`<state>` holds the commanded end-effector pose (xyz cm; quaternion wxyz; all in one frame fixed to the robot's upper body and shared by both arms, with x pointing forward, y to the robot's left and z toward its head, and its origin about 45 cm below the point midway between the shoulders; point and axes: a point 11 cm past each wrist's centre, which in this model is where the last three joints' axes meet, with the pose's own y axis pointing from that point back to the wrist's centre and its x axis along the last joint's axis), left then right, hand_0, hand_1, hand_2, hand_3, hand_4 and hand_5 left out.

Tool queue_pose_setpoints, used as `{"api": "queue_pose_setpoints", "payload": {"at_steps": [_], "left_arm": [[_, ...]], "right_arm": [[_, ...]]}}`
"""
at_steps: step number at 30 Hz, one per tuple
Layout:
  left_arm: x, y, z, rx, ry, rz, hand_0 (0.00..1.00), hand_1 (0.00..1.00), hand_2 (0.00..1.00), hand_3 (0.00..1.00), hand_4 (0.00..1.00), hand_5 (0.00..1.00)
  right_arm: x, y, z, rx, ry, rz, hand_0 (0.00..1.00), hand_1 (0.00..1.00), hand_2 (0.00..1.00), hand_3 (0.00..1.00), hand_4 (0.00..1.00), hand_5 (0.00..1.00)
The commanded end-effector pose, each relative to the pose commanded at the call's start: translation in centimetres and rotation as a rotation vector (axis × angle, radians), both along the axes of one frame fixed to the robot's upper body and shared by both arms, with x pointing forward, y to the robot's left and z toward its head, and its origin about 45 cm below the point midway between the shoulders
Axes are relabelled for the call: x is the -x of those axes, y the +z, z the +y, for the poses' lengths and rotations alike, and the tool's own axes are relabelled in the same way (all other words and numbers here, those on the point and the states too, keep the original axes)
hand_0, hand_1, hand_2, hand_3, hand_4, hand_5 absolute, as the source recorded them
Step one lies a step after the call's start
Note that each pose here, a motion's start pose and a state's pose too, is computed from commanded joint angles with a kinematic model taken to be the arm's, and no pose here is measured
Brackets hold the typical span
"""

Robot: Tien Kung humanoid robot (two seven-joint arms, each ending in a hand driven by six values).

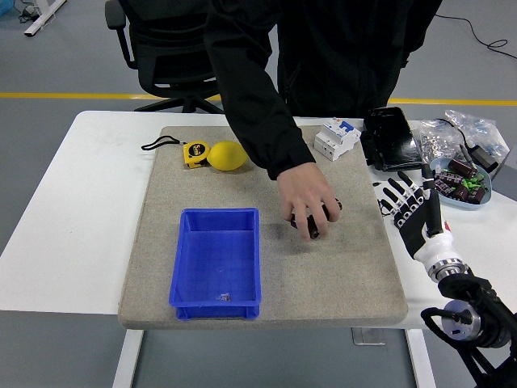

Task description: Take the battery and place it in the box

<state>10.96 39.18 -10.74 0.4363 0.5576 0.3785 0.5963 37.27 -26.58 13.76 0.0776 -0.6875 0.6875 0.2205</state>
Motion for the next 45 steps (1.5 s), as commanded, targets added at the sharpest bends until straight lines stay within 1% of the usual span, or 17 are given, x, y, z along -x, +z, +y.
{"api": "queue_pose_setpoints", "payload": {"at_steps": [5, 12, 25, 30, 38, 41, 43, 45], "left_arm": [[-0.21, 0.0, 0.0, 0.001, -0.001, -0.005, 0.721, 0.682, 0.669, 0.586, 0.632, 0.543], [-0.40, 0.0, -0.3, 0.005, 0.003, -0.010, 0.721, 0.683, 0.669, 0.586, 0.631, 0.542], [-0.38, 0.0, -0.4, 0.005, 0.005, -0.013, 0.720, 0.684, 0.669, 0.586, 0.632, 0.544], [-0.29, 0.0, -0.4, 0.005, 0.006, -0.013, 0.720, 0.684, 0.669, 0.586, 0.632, 0.544], [0.13, -0.2, -0.5, 0.009, 0.005, -0.005, 0.720, 0.684, 0.668, 0.586, 0.631, 0.544], [0.36, -0.2, -0.5, 0.010, 0.006, -0.001, 0.720, 0.684, 0.668, 0.586, 0.631, 0.544], [0.47, -0.3, -0.5, 0.009, 0.005, 0.001, 0.720, 0.685, 0.666, 0.586, 0.632, 0.546], [0.59, -0.3, -0.5, 0.009, 0.006, 0.003, 0.720, 0.685, 0.666, 0.586, 0.632, 0.546]], "right_arm": [[-0.2, 0.2, 0.1, 0.007, 0.005, -0.003, 0.927, 0.878, 0.889, 0.923, 0.998, 0.940], [0.0, -0.4, 0.2, 0.007, 0.007, 0.012, 0.926, 0.877, 0.890, 0.923, 0.998, 0.939], [0.0, -0.3, 0.0, 0.010, 0.004, 0.011, 0.925, 0.878, 0.890, 0.922, 0.998, 0.934], [0.1, -0.6, 0.0, 0.027, 0.005, 0.021, 0.925, 0.878, 0.890, 0.922, 0.998, 0.934], [0.3, -0.7, -0.1, 0.032, 0.003, 0.025, 0.918, 0.878, 0.887, 0.921, 0.998, 0.931], [0.4, -0.8, -0.3, 0.096, -0.005, 0.025, 0.918, 0.878, 0.887, 0.921, 0.998, 0.931], [0.4, -0.7, -0.7, 0.188, -0.029, 0.010, 0.911, 0.878, 0.880, 0.912, 0.998, 0.923], [0.4, -0.5, -0.6, 0.267, -0.020, -0.008, 0.911, 0.878, 0.880, 0.912, 0.998, 0.923]]}}
